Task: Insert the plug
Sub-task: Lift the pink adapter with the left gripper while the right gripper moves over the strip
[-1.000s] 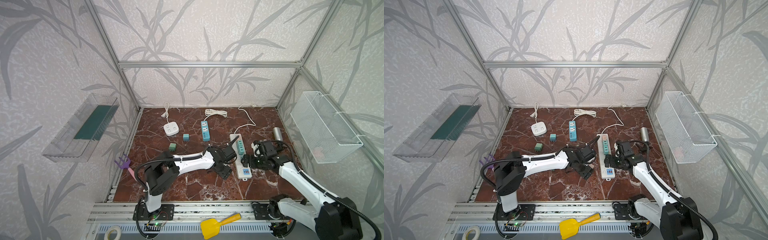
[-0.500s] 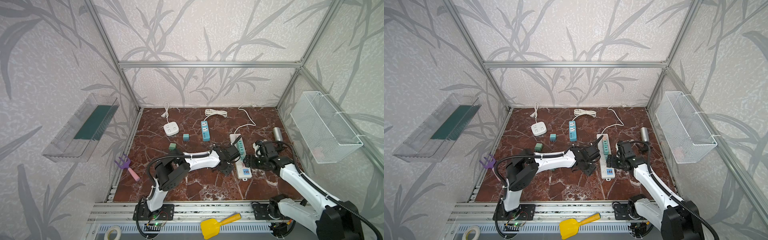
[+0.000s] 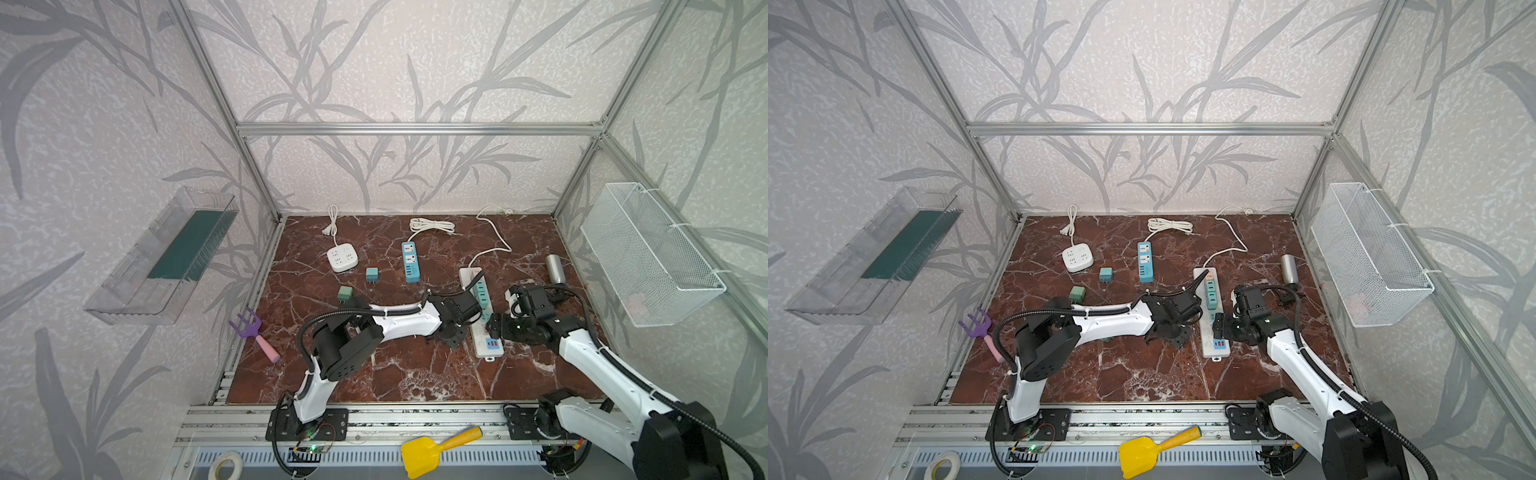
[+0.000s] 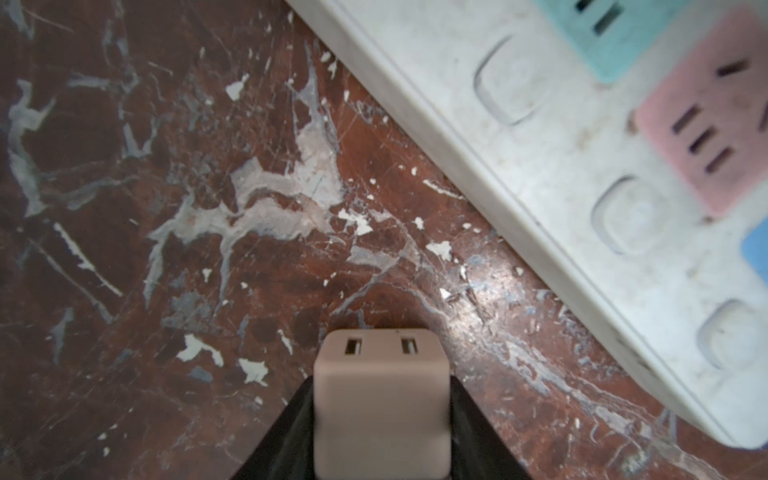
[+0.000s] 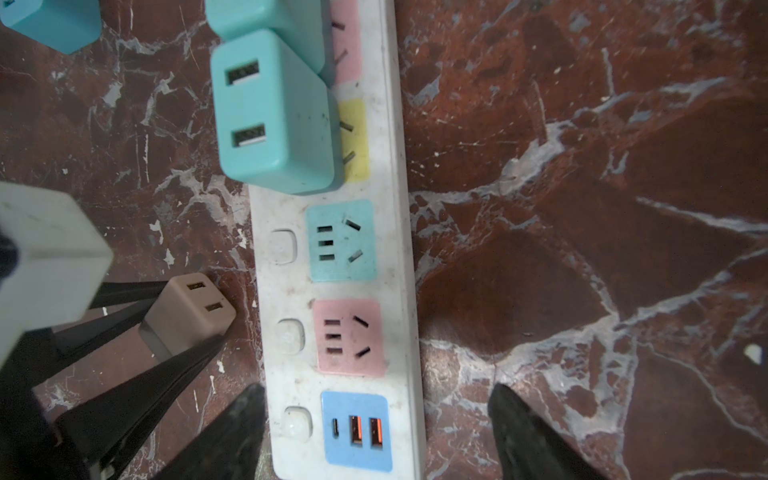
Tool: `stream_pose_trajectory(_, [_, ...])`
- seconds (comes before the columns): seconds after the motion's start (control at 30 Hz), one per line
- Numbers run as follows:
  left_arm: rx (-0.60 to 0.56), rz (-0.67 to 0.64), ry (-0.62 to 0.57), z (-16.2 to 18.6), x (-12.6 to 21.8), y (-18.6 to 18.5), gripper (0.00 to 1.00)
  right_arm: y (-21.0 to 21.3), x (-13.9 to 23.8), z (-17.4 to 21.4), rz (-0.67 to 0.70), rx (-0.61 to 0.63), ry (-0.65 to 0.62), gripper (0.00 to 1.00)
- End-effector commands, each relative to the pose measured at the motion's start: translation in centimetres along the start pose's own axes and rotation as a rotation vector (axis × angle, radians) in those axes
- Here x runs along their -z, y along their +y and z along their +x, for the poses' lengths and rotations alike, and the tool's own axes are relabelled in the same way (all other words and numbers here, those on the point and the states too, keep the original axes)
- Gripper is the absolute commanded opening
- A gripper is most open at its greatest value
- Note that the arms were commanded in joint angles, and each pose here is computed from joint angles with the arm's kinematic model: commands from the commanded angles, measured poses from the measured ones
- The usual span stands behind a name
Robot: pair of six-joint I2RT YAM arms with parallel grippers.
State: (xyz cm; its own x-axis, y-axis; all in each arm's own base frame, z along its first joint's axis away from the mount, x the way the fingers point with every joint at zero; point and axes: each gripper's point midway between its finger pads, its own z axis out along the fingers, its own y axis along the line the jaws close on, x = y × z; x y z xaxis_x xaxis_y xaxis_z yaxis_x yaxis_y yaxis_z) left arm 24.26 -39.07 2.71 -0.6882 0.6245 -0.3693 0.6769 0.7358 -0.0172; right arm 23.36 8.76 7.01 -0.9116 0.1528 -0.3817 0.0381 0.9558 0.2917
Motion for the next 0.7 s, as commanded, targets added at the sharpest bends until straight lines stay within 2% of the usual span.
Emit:
stream_pose_trajectory(0.0, [-0.011,-0.016,-0.034,-1.2,0.3,0.2,0.42,0.3,0.0,-0.2,-0.016,-0.001,-0.002,0.83])
stream_pose_trajectory(0.17, [-0.011,-0.032,-0.034,-0.6,1.1,0.8,0.34,0.4,-0.1,0.1,-0.024,-0.003,0.004,0.82])
stream_pose_trajectory(0.37, [0.006,-0.059,-0.028,0.5,1.5,1.7,0.33,0.9,-0.8,0.8,-0.021,0.034,0.039,0.82])
stream_pose_trajectory(0.67, [0.070,-0.116,-0.045,2.6,3.2,3.8,0.33,1.3,-3.2,1.8,0.058,0.107,0.117,0.84])
